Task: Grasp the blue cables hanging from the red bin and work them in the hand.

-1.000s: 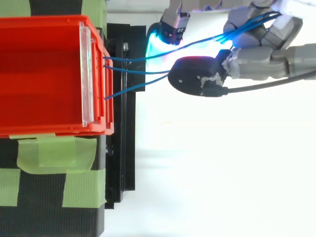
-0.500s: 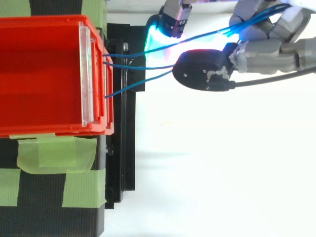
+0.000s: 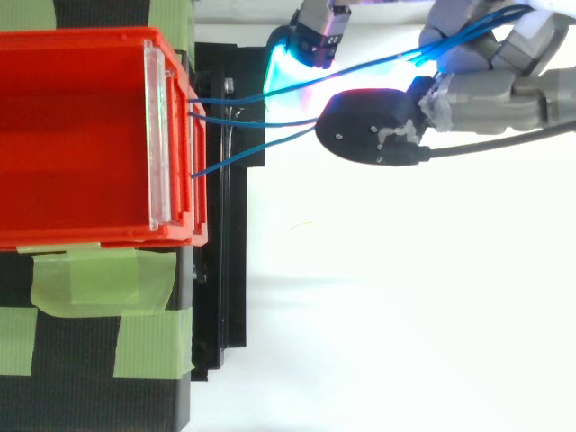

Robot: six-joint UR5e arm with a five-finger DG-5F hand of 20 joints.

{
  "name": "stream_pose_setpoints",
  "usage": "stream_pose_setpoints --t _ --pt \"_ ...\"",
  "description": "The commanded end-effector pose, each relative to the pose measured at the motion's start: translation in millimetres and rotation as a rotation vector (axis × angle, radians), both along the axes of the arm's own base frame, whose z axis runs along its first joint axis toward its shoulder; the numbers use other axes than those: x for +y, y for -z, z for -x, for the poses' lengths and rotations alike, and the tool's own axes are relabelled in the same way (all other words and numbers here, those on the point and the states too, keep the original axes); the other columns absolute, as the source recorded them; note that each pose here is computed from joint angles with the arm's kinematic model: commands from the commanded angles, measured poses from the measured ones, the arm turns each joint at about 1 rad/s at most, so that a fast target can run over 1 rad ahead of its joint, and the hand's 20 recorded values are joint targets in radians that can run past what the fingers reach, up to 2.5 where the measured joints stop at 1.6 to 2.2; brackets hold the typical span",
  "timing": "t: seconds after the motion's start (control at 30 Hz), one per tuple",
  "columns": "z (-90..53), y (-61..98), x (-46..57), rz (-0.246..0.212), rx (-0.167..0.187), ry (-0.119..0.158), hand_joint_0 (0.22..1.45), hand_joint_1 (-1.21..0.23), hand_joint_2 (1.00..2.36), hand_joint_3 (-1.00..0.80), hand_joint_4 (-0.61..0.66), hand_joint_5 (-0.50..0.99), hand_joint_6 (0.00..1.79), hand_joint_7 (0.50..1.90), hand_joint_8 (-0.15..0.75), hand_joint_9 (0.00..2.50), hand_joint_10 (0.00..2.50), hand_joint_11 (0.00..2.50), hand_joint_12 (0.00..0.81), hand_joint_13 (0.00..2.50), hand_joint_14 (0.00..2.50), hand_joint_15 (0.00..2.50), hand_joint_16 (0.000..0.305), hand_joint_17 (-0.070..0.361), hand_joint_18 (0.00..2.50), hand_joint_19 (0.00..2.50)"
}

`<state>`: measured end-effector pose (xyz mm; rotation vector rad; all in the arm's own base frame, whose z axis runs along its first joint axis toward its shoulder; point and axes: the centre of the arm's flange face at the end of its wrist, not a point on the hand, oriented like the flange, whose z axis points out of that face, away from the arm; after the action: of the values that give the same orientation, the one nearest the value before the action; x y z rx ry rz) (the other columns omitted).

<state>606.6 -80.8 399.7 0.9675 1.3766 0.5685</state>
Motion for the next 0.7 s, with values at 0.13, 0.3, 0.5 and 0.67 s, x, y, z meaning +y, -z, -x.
stream_pose_setpoints --t 0.13,0.3,0.5,0.67 --pt "0.0 -0.5 -0.9 0.049 0.011 -0.021 1.01 -0.75 1.41 0.37 0.09 0.22 0.01 1.13 0.51 1.91 2.5 2.5 0.704 2.07 2.5 2.08 0.209 0.157 2.42 0.76" --pt "0.1 -0.5 -1.8 0.049 0.011 -0.02 1.04 -0.81 1.04 0.35 0.14 0.17 0.01 1.13 0.51 1.91 2.5 2.5 0.704 2.07 2.5 2.08 0.209 0.157 2.42 0.76" --pt "0.4 -0.4 -2.8 0.042 0.011 -0.017 0.97 -0.79 1.39 0.32 0.11 0.14 0.01 1.14 0.51 1.91 2.5 2.5 0.704 2.07 2.5 2.08 0.209 0.157 2.42 0.76" --pt "0.4 -0.4 -2.8 0.037 0.01 -0.017 1.03 -0.79 1.34 0.33 0.1 0.13 0.01 1.13 0.51 1.91 2.5 2.5 0.704 2.07 2.5 2.08 0.209 0.157 2.42 0.76"
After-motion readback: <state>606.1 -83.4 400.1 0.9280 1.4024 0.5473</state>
